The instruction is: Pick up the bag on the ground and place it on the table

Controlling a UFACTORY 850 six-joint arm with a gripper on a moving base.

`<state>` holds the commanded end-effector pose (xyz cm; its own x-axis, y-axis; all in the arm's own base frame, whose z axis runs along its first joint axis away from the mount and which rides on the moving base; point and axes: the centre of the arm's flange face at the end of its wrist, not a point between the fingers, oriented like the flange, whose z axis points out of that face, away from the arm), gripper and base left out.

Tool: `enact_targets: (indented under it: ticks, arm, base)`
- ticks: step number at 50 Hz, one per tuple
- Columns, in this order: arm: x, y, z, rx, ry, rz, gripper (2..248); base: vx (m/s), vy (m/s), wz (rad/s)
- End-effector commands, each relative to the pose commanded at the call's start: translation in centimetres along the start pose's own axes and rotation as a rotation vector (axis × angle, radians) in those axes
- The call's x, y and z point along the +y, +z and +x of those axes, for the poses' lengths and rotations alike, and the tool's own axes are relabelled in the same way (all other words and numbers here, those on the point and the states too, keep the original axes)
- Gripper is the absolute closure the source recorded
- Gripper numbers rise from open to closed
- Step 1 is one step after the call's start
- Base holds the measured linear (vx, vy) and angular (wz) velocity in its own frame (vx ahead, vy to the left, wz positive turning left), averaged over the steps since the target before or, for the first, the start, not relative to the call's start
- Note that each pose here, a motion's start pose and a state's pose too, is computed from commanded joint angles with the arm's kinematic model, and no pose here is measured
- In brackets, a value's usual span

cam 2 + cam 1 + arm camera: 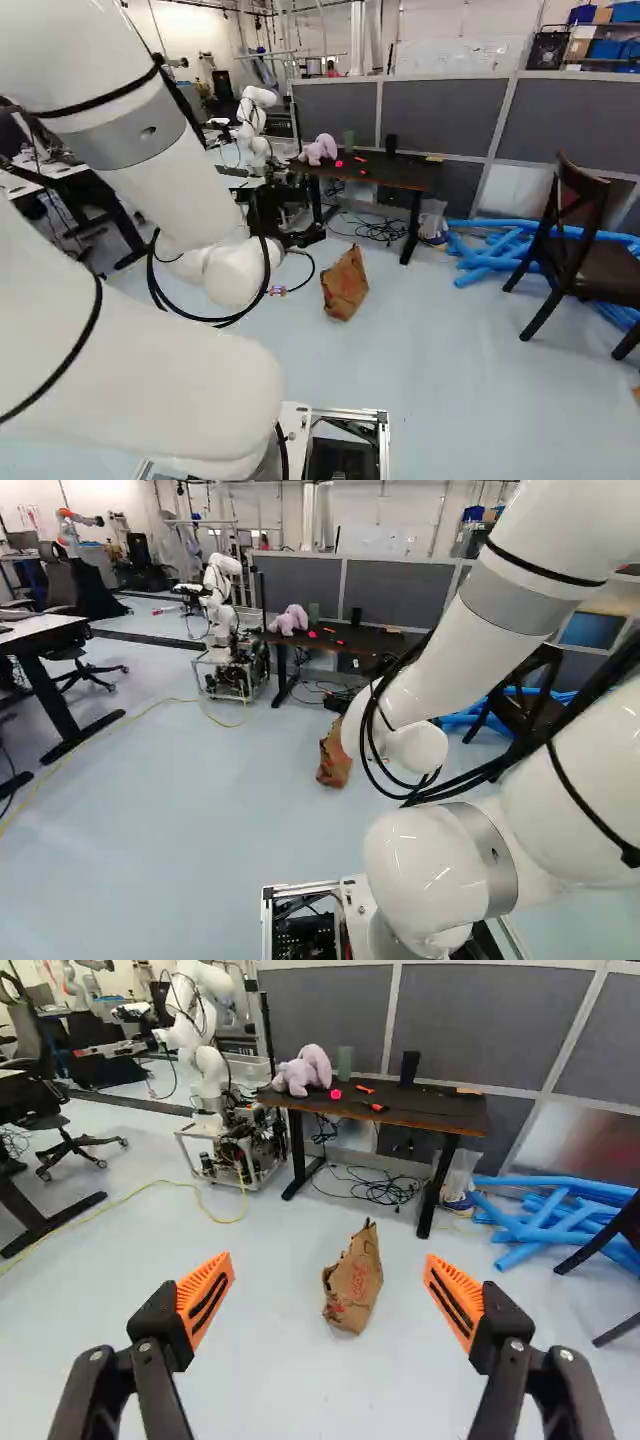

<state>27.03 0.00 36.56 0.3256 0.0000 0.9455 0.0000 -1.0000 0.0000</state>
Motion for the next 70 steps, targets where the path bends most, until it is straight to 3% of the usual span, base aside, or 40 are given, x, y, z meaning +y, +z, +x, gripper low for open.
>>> enact_targets:
  ticks: [34,70]
  arm:
    - [0.0,0.0,0.0,0.0,0.0,0.0,3]
    - [0.0,0.0,0.0,0.0,0.0,0.0,3]
  base:
    - [0.217,-0.001,-0.208]
    - [0.211,0.047,-0.025]
